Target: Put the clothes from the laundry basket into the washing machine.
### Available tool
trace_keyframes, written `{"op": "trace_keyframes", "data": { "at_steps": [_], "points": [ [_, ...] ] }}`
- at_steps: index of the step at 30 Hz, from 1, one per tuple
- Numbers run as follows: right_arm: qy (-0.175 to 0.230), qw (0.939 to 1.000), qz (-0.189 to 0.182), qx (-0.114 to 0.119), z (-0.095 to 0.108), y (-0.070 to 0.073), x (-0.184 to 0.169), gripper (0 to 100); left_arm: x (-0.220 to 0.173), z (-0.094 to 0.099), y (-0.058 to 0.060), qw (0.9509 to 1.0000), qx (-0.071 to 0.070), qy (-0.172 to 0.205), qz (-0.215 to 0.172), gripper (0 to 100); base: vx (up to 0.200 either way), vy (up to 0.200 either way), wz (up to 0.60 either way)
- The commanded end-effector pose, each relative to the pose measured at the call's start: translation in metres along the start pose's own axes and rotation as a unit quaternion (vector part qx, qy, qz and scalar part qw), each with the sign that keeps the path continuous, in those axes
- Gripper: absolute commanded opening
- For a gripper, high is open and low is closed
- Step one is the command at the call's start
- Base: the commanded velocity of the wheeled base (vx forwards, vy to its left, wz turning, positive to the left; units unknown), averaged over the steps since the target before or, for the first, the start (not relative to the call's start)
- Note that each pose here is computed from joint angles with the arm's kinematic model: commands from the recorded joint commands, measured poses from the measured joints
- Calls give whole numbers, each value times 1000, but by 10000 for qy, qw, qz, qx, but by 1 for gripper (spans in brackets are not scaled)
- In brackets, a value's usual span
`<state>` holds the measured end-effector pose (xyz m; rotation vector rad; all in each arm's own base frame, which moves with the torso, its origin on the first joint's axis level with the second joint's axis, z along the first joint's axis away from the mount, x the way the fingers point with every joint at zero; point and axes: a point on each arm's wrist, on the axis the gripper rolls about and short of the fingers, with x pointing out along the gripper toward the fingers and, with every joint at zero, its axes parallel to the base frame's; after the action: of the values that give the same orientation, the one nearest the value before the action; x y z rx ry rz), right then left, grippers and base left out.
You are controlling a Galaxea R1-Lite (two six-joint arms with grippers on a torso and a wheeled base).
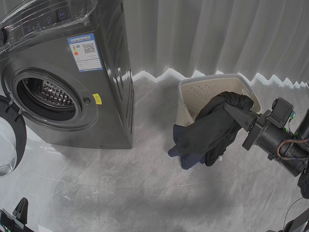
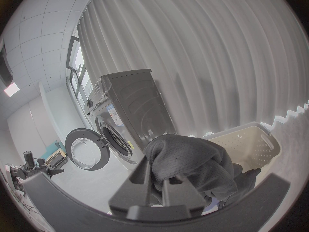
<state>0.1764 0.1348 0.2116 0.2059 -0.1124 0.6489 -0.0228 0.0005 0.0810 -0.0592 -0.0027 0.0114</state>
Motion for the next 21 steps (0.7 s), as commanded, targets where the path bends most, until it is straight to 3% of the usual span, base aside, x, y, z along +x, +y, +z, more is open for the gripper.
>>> {"op": "trace_keyframes", "data": {
  "at_steps": [1, 21],
  "points": [
    [-7, 10000, 6, 0, 0, 0, 0, 0, 0, -5, 0, 10000, -3, 27, -2, 0, 0, 200, 0],
    [-20, 10000, 23, 9, 1, 1, 2, 0, 0, -5, 0, 10000, -3, 27, 6, 0, 0, 200, 0]
  ]
}}
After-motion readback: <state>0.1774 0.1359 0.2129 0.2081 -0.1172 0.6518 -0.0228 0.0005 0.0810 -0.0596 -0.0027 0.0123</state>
